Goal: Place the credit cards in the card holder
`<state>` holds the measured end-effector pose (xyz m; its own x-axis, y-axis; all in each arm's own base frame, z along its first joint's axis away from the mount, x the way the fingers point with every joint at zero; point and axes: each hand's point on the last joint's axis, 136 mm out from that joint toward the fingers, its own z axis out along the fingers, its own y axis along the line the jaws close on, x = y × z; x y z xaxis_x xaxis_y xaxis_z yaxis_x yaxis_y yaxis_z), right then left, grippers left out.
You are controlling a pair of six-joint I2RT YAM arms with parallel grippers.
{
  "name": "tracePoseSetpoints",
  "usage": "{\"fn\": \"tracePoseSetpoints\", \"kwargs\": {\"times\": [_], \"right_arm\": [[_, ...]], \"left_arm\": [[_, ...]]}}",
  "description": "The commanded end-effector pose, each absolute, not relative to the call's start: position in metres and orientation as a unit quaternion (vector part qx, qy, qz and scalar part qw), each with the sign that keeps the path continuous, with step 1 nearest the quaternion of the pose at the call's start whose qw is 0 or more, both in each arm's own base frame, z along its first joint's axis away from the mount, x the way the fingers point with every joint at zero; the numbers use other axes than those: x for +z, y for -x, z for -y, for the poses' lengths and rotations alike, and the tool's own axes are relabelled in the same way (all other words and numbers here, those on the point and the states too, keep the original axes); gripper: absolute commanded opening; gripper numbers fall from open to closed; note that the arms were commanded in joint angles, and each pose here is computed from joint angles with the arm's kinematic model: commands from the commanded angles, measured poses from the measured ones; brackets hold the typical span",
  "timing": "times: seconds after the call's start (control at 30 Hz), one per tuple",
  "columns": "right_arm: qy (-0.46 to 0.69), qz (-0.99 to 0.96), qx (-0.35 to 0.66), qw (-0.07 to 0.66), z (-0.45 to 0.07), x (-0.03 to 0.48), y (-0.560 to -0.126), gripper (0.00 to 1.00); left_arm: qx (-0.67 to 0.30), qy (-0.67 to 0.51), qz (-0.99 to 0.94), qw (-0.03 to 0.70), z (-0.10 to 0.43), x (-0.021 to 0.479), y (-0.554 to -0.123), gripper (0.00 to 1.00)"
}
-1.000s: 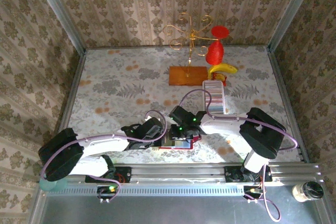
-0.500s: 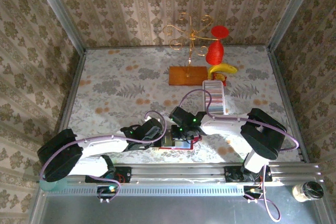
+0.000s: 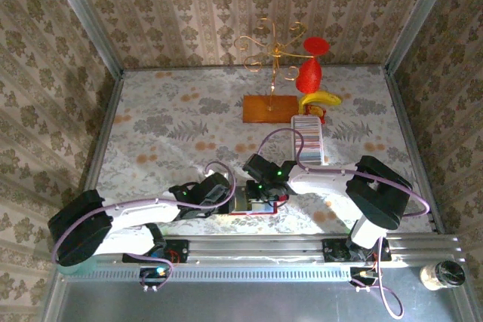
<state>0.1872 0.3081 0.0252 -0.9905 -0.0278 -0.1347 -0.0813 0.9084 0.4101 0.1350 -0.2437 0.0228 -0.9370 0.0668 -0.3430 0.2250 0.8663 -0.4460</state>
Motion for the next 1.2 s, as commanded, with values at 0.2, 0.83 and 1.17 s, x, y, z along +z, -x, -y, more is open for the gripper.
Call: {"fn": "tracePoseSetpoints", "kwargs": {"times": [0.2,0.83,1.17], "right_arm": [[0.033,-0.974,0.216,0.065,-0.315,0.026,-0.185,0.07],[-0.017,-0.962,0.245,0.119,-0.296,0.057,-0.189,0.27],[-0.029,-0.976,0.182,0.114,-0.259,0.04,-0.177,0.38]], "left_arm": [[-0.257,-0.075,-0.954,0.137,0.246,0.011,-0.126,0.13],[-0.255,-0.07,-0.954,0.138,0.244,0.009,-0.125,0.14],[-0.249,-0.072,-0.956,0.137,0.243,0.008,-0.124,0.14]]}}
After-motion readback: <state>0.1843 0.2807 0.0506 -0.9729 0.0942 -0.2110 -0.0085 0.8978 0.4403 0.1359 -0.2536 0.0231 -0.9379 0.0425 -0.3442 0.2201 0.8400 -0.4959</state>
